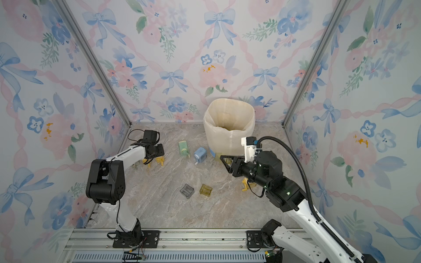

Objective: Take out the pencil sharpener tray and clean the shavings
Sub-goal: Place the pencil sharpener at the center of the board.

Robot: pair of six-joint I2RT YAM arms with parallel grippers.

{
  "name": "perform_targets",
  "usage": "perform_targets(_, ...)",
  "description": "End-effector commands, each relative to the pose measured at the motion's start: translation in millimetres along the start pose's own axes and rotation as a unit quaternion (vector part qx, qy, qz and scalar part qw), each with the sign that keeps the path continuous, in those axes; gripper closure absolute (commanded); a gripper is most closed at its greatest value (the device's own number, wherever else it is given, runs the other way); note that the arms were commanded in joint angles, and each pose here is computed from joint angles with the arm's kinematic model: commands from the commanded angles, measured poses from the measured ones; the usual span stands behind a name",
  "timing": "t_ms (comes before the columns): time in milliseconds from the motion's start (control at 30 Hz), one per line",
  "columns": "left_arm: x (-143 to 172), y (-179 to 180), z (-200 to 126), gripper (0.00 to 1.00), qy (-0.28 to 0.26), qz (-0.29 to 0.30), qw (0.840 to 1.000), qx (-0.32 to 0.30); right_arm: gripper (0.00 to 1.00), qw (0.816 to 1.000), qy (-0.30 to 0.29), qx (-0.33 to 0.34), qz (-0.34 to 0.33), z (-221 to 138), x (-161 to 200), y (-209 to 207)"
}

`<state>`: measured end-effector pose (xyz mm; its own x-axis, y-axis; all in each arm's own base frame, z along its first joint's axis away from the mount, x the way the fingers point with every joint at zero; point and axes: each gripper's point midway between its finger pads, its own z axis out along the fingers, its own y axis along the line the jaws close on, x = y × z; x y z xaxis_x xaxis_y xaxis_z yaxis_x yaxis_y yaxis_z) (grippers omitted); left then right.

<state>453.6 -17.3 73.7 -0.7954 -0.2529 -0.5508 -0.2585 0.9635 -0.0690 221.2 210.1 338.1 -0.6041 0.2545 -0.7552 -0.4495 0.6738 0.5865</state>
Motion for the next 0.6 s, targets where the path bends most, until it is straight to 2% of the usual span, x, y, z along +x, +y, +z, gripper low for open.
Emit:
perform_targets(0,8.5,7.9,2.9,0.86,0.03,0.027,0.999,-0.015,0.7,0.995,0.015,0.062,-0.077,3.8,20.7,-19.8)
perform_targets(67,7.9,11.1,1.0,0.84,0.029,0.032,0.999,-0.023,0.7,0.993,0.019,0.074,-0.093,9.2,30.7,-22.5)
perform_targets(300,9.0,18.3,3.8,0.69,0.037,0.042,0.998,-0.037,0.71,0.988,0.04,0.102,-0.112,36.0,65.0,-44.1)
perform_targets(567,8.6,21.4,4.0,0.41,0.035,0.039,0.998,-0.044,0.71,0.981,0.031,0.139,-0.128,47.9,94.4,-75.7)
